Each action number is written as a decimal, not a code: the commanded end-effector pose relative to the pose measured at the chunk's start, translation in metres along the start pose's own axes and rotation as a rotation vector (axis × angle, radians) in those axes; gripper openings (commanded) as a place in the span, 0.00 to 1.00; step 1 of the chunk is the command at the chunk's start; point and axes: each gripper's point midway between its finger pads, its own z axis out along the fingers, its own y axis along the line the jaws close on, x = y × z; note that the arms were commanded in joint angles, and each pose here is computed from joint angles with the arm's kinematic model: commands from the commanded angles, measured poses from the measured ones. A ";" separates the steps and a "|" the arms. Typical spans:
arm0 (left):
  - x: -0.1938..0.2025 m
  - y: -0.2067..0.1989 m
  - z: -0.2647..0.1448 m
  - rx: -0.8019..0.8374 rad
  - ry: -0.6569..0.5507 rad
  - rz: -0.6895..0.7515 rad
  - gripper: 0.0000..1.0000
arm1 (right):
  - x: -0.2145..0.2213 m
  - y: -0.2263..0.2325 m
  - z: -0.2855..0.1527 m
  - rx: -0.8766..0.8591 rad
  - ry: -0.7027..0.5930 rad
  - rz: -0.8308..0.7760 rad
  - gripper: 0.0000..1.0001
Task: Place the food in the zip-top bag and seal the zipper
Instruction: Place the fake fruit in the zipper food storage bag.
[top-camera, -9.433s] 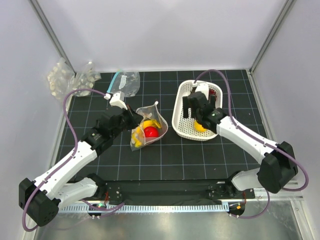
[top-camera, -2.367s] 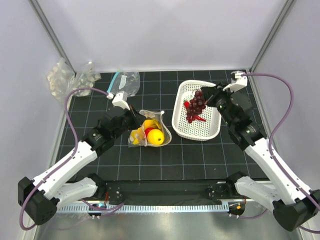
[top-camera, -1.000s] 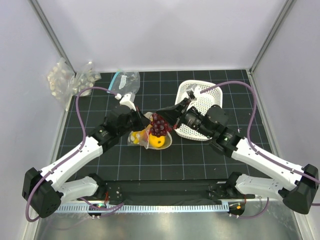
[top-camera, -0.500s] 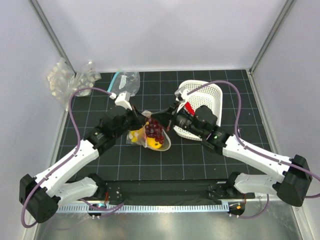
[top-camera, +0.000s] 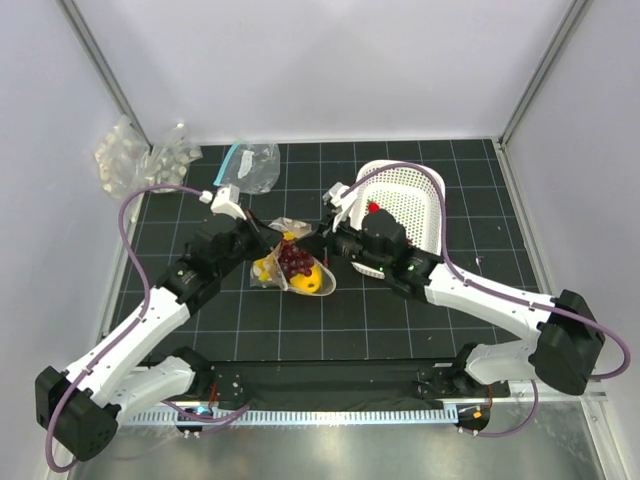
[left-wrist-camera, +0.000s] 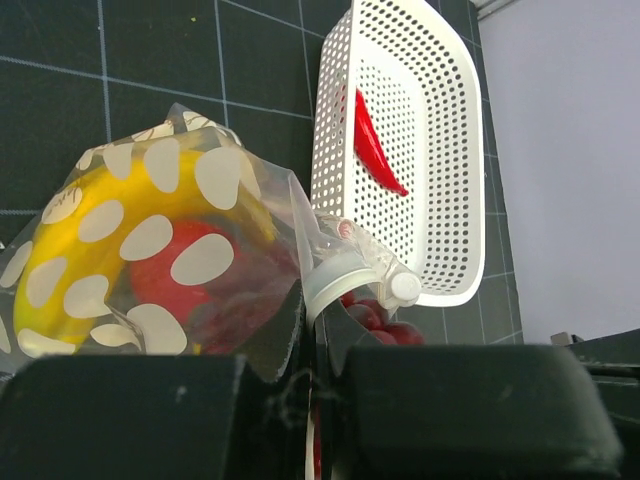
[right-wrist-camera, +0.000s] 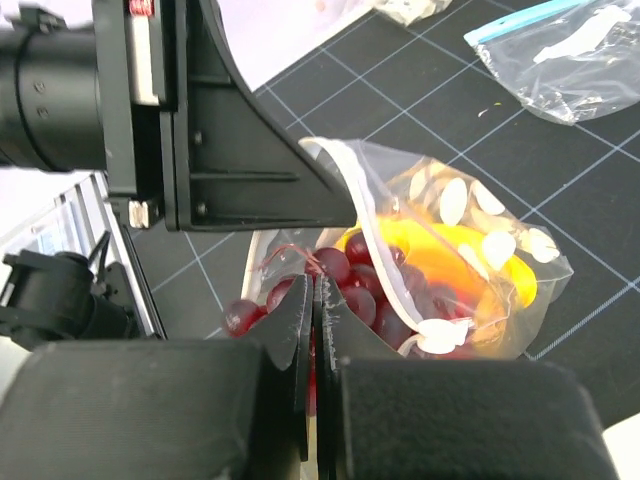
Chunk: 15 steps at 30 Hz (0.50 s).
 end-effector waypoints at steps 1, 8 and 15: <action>-0.011 -0.011 -0.002 0.058 -0.030 -0.036 0.06 | -0.020 0.014 0.004 -0.053 -0.038 -0.059 0.01; -0.012 -0.013 -0.003 0.070 -0.022 -0.044 0.05 | 0.001 0.015 0.017 -0.056 0.007 -0.073 0.01; -0.015 -0.016 -0.010 0.086 -0.037 -0.042 0.05 | 0.034 0.007 0.045 -0.049 0.087 -0.031 0.01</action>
